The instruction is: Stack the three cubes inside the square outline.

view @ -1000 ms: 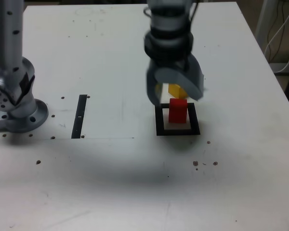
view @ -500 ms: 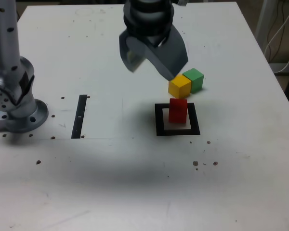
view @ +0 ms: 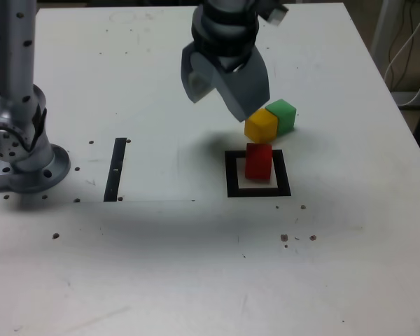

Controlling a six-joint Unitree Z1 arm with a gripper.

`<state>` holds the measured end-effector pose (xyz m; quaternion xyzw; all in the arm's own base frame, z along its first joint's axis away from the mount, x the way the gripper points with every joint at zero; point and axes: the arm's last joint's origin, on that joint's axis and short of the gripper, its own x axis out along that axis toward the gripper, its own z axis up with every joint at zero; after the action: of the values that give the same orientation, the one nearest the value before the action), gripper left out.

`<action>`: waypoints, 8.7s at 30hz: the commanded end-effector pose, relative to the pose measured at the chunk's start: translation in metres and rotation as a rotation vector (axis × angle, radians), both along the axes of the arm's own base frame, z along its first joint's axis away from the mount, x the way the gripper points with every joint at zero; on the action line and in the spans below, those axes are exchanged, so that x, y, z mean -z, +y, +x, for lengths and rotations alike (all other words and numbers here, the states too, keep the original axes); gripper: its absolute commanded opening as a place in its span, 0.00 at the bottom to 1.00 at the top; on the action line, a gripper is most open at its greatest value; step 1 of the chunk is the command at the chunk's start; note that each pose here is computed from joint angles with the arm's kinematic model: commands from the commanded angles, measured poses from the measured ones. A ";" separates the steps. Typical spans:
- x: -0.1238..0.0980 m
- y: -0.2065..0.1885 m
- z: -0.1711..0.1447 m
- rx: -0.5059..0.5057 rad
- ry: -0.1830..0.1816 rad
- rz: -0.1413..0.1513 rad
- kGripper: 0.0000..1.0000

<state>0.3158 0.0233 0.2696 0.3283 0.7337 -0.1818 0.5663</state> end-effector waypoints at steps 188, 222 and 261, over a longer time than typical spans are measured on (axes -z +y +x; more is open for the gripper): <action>-0.068 0.000 0.044 -0.026 -0.134 0.056 0.99; 0.035 0.027 0.078 0.011 -0.087 0.056 0.98; 0.048 0.031 0.072 -0.125 -0.237 0.049 0.23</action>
<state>0.3910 0.0537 0.2139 0.3184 0.6907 -0.0965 0.6421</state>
